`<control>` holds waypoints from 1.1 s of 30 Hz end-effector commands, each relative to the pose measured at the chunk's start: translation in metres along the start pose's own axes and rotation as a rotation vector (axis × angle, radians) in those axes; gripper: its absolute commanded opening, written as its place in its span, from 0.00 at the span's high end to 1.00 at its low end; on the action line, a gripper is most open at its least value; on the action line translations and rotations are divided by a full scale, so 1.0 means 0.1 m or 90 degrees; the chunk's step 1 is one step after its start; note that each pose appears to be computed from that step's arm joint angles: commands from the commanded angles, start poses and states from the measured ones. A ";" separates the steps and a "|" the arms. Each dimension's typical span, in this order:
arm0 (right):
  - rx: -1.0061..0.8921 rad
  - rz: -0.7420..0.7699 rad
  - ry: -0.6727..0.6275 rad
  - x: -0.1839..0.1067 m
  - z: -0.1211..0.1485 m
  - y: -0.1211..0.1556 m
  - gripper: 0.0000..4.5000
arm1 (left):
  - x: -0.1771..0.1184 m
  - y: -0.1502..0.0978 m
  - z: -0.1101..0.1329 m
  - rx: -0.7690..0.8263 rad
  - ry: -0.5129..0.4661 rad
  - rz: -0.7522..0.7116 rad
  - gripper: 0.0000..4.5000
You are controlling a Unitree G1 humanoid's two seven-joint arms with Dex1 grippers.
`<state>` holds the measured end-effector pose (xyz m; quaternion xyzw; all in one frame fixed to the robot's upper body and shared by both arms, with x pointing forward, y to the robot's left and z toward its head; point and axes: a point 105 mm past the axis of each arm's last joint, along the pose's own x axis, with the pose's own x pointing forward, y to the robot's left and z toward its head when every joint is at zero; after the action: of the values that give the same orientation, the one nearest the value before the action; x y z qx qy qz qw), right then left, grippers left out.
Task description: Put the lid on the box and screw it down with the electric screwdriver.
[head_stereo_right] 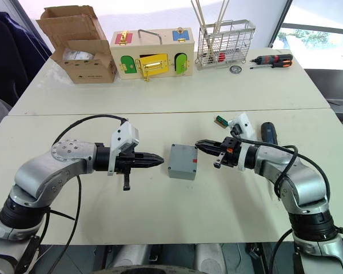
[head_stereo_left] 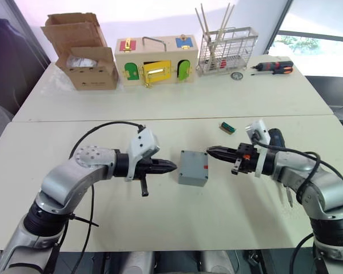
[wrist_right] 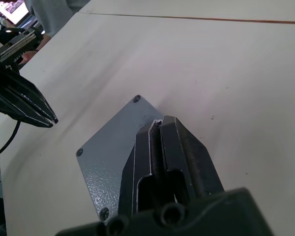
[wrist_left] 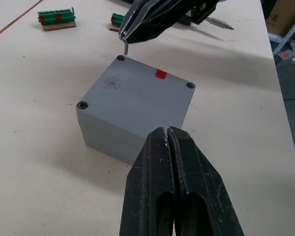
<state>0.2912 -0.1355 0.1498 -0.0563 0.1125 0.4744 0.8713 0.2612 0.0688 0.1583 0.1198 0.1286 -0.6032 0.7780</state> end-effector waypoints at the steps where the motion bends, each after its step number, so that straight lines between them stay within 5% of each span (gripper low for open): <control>1: -0.024 0.007 -0.021 0.03 0.08 0.04 0.98 | -0.02 -0.01 0.08 0.028 -0.007 0.002 1.00; 33: -0.003 -0.008 -0.012 -0.01 0.02 -0.05 0.98 | 0.01 0.01 0.08 0.029 -0.012 0.015 1.00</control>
<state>0.2962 -0.1392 0.1481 -0.0486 0.1109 0.4654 0.8768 0.2641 0.0691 0.1579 0.1225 0.1265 -0.5929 0.7858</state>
